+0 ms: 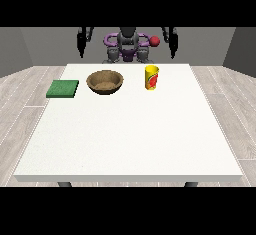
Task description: Pick the cup and pour the ball into the bowl, then pick the bowl and place it on the pad
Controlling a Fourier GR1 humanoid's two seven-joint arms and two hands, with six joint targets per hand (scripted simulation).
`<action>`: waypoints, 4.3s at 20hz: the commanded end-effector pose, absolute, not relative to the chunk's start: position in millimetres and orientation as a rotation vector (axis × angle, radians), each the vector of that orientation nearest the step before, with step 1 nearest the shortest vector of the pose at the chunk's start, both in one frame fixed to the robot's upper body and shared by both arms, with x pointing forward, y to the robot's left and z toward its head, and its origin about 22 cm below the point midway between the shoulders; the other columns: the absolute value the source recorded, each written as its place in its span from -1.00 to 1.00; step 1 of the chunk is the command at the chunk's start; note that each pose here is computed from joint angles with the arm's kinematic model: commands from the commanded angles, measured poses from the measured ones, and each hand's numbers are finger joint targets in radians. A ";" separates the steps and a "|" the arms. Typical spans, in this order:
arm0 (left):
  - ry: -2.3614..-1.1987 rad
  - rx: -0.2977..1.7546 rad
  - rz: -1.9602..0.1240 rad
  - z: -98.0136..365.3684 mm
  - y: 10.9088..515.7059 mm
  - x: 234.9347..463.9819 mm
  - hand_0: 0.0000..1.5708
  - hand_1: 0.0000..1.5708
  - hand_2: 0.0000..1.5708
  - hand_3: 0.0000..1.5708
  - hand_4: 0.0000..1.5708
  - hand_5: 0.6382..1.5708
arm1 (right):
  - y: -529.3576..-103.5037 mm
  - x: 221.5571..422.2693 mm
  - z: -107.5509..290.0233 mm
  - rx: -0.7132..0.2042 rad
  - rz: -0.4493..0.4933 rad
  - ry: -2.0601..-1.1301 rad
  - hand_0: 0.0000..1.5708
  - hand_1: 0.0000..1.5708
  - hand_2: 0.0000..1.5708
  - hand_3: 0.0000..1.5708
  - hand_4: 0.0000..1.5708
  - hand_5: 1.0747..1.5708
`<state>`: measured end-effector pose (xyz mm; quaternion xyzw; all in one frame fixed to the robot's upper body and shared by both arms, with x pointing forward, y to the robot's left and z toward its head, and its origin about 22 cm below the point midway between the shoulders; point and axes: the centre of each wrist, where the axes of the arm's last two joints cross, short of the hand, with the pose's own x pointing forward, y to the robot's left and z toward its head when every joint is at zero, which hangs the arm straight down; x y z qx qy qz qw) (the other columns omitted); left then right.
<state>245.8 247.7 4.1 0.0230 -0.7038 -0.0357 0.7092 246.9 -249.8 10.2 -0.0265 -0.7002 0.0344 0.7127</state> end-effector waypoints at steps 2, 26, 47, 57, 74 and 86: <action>-1.588 0.065 -0.097 24.1 252.4 247.6 -1.00 -1.00 -1.00 -1.00 -1.00 0.97 | -255.9 248.3 30.5 -0.080 0.094 -1.577 -1.00 -1.00 -1.00 -1.00 -1.00 0.99; -1.927 0.030 0.045 36.0 286.0 283.6 -1.00 -1.00 -1.00 -1.00 -1.00 0.90 | -331.4 260.3 38.0 0.013 0.037 -1.811 -1.00 -1.00 -1.00 -1.00 -1.00 1.00; -1.934 0.143 0.072 -87.3 238.6 306.8 -1.00 -1.00 -1.00 -1.00 -1.00 0.89 | -349.0 259.6 22.5 0.070 0.101 -1.851 -1.00 -1.00 -1.00 -1.00 -1.00 1.00; -2.006 0.199 0.123 -77.7 247.0 340.0 -1.00 -1.00 -1.00 -1.00 -0.03 0.46 | -337.0 276.9 36.7 0.070 0.112 -1.943 -1.00 -1.00 -1.00 -1.00 -1.00 1.00; -1.739 0.809 -0.514 -30.8 305.4 353.2 0.83 0.83 1.00 1.00 1.00 0.46 | -372.6 267.7 14.3 0.024 0.041 -1.686 -1.00 -1.00 -1.00 -1.00 -1.00 0.99; -1.627 0.966 -0.686 30.8 253.1 399.7 0.88 0.88 1.00 1.00 1.00 0.37 | -404.0 244.3 -17.6 0.051 0.017 -1.682 -1.00 -1.00 -1.00 -1.00 -1.00 0.99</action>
